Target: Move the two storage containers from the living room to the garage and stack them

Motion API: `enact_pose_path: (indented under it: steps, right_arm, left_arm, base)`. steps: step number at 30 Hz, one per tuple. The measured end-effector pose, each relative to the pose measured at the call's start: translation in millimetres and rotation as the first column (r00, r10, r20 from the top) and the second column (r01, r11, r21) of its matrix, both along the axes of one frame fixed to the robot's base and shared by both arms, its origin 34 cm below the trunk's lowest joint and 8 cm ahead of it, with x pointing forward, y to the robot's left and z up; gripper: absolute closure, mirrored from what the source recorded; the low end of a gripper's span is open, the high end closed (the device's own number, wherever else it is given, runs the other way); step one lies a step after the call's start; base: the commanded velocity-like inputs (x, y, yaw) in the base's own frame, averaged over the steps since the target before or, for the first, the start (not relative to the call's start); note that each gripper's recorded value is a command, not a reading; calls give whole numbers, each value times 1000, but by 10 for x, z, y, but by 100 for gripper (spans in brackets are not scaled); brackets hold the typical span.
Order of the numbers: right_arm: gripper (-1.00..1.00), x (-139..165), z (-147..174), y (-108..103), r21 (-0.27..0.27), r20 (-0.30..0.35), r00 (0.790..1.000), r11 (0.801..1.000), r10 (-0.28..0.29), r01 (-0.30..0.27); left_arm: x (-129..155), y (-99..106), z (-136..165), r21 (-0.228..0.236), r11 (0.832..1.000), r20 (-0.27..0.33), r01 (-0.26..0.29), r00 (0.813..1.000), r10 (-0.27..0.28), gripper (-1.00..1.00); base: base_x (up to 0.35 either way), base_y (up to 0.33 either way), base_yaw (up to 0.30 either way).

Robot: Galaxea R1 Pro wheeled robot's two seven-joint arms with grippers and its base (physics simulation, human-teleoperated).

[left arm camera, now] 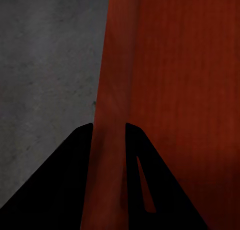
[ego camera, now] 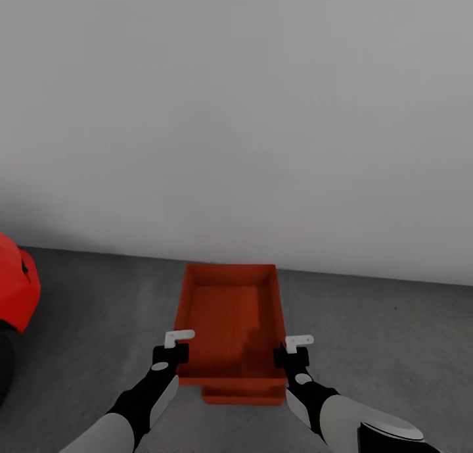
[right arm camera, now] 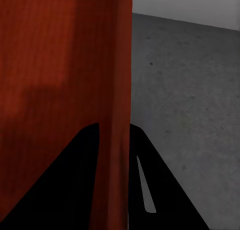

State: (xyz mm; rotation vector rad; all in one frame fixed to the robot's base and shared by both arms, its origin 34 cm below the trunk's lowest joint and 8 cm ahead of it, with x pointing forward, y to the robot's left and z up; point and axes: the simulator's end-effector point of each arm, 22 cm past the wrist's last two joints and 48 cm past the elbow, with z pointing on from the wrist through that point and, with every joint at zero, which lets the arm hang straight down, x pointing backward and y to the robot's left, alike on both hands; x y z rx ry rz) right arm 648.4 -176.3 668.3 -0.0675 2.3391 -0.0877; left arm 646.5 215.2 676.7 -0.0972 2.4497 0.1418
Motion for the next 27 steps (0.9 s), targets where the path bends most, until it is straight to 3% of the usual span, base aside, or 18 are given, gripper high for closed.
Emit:
enact_pose_path:
  steps: [27]
  right_arm:
    - [100,-54,-96,-2,0,-18,1000,1000,1,-1]
  left_arm:
    - [-55,-1,-96,0,1000,-18,0,1000,0,100]
  base:
    - [0,0,0]
